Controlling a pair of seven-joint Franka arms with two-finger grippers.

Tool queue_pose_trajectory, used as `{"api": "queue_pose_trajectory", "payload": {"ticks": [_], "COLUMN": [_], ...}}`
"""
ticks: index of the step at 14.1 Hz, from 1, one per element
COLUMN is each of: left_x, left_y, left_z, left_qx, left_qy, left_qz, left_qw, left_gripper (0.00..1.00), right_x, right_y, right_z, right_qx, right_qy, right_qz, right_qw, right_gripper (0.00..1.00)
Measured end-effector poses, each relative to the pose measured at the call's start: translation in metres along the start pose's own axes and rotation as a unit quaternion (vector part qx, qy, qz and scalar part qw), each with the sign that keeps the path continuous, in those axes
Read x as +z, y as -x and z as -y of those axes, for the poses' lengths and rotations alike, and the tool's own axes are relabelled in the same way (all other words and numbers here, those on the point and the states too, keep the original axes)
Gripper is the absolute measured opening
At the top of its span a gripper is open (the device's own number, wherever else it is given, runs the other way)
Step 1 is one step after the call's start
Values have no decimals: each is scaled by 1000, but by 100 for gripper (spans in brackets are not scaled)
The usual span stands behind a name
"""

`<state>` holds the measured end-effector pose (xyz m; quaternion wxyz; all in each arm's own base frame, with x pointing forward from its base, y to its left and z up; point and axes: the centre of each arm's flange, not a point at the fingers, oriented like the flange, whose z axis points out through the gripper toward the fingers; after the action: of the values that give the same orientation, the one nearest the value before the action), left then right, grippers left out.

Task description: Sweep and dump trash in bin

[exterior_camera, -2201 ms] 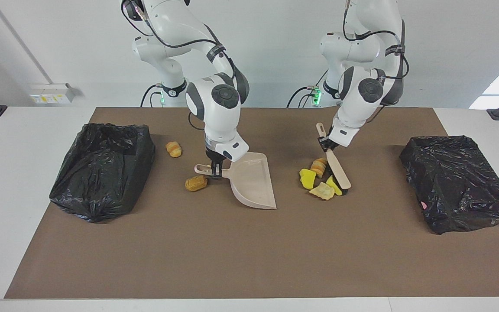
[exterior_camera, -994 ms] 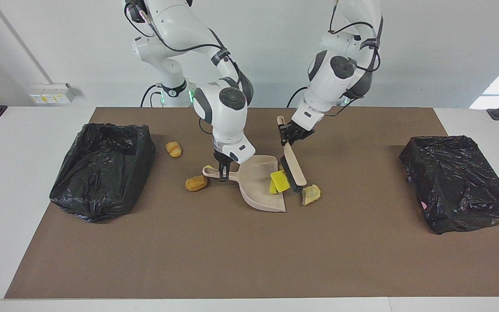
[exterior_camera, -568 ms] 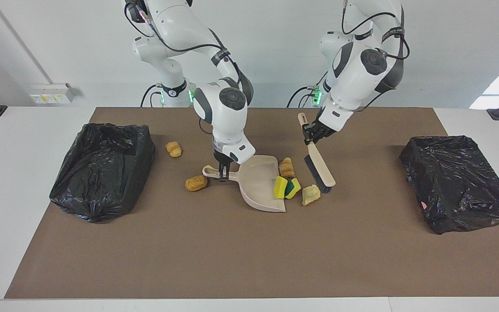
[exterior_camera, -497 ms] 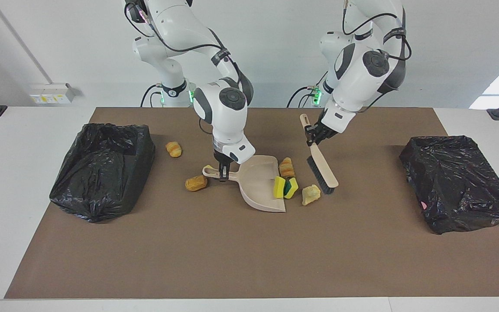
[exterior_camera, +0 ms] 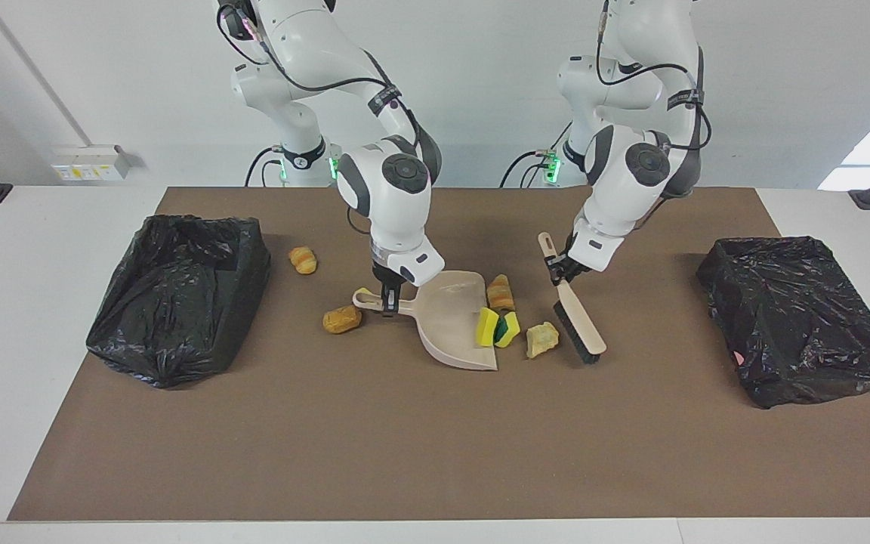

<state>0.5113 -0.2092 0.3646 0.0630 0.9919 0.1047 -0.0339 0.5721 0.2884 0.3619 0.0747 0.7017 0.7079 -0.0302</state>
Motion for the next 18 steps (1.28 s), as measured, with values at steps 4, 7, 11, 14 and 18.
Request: {"api": "queue_pose_trajectory", "payload": {"ticks": [4, 7, 11, 14, 18], "left_x": [6, 8, 2, -13, -31], "left_y": [29, 64, 87, 74, 43], "left_z": [-49, -92, -120, -106, -58], "left_qx": [49, 80, 89, 36, -70], "left_qy": [12, 35, 45, 33, 10], "left_qz": [-15, -10, -8, 13, 51], "left_qw": [999, 996, 995, 999, 996], "left_gripper": [25, 25, 25, 25, 25], "right_x": [4, 6, 7, 7, 7], "right_y": [-1, -1, -1, -1, -1], "right_z": [1, 2, 3, 3, 3], "right_qx": [0, 2, 3, 3, 3], "right_qy": [4, 4, 3, 4, 4], "right_qz": [-3, -4, -4, -4, -4], "right_qw": [1000, 1000, 1000, 1000, 1000], "right_gripper": [31, 31, 31, 31, 31]}}
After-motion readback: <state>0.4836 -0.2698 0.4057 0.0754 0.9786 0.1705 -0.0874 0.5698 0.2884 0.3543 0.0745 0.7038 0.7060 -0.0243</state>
